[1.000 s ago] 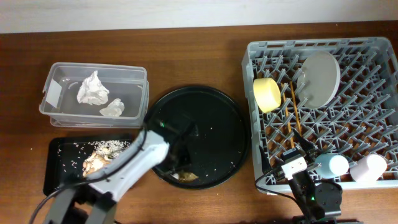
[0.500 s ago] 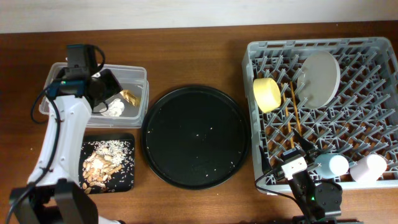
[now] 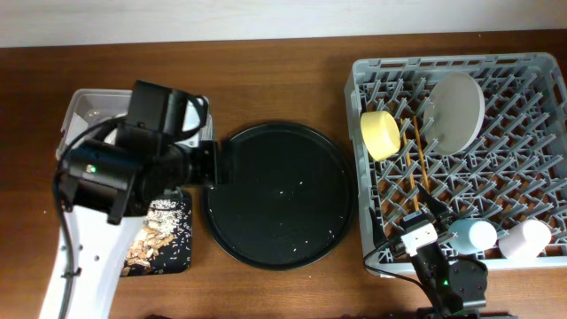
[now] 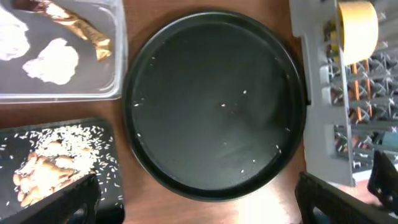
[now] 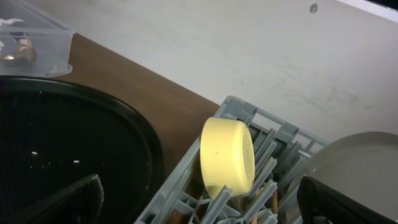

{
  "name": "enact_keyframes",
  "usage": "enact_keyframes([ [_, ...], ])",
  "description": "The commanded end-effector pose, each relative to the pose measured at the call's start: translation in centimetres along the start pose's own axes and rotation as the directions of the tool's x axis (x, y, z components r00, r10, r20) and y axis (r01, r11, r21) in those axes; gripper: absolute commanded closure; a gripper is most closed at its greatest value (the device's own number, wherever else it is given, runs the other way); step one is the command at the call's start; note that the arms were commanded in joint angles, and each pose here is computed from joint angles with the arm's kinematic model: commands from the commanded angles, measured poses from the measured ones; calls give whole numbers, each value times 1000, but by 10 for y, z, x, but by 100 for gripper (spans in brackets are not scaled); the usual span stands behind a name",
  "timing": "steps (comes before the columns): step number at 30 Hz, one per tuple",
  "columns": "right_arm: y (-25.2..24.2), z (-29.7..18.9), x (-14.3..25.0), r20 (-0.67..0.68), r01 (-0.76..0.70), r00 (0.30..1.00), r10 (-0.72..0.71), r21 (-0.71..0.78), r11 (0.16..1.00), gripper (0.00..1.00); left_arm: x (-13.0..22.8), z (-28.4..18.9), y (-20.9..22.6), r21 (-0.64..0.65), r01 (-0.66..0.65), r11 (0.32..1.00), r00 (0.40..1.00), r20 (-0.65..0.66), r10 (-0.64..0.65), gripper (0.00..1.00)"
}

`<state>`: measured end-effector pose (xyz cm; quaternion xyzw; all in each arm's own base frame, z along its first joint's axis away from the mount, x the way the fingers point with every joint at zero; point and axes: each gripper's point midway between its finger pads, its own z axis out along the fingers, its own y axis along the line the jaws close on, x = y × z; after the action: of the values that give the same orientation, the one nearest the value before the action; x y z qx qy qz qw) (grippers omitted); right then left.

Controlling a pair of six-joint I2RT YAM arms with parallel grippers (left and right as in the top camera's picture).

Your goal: Sort waste into correct bins and load items into the dishwasher rack

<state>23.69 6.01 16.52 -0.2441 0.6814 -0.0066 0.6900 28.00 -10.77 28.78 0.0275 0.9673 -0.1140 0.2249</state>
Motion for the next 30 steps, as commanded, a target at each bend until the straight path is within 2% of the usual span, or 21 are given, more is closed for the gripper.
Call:
enact_keyframes([
  [1,-2,0,4,-7,-6,1000,6,12,1000,2,2,-4,-15,28,-58,998,998,6,58,1],
  [5,-2,0,4,-7,-6,1000,6,12,1000,2,6,-5,-12,8,-62,998,998,-6,62,1],
  [7,-2,0,4,-7,-6,1000,6,12,1000,2,-13,-12,-10,-16,-72,997,993,94,73,1],
  [10,-2,0,4,-7,-6,1000,6,12,1000,2,-54,-53,-27,-24,-283,959,890,367,272,1],
  [13,-2,0,4,-7,-6,1000,6,12,1000,2,-51,-107,-27,-64,-351,934,791,514,332,1],
  [15,-2,0,4,-7,-6,1000,6,12,1000,2,-43,-149,-2,-112,-276,955,743,605,286,1],
  [19,-2,0,4,-7,-6,1000,6,12,1000,2,-26,-182,37,-193,-148,970,713,659,240,1],
  [22,-2,0,4,-7,-6,1000,6,12,1000,2,-15,-177,46,-209,-122,970,699,676,234,1],
  [25,-2,0,4,-7,-6,1000,6,12,1000,2,-17,-151,38,-171,-184,968,624,741,250,0],
  [28,-2,0,4,-7,-6,1000,6,12,1000,2,-2,-111,38,-150,-229,962,554,792,256,1],
  [30,-2,0,4,-7,-6,1000,6,12,1000,2,13,-88,43,-164,-234,958,485,835,261,1],
])
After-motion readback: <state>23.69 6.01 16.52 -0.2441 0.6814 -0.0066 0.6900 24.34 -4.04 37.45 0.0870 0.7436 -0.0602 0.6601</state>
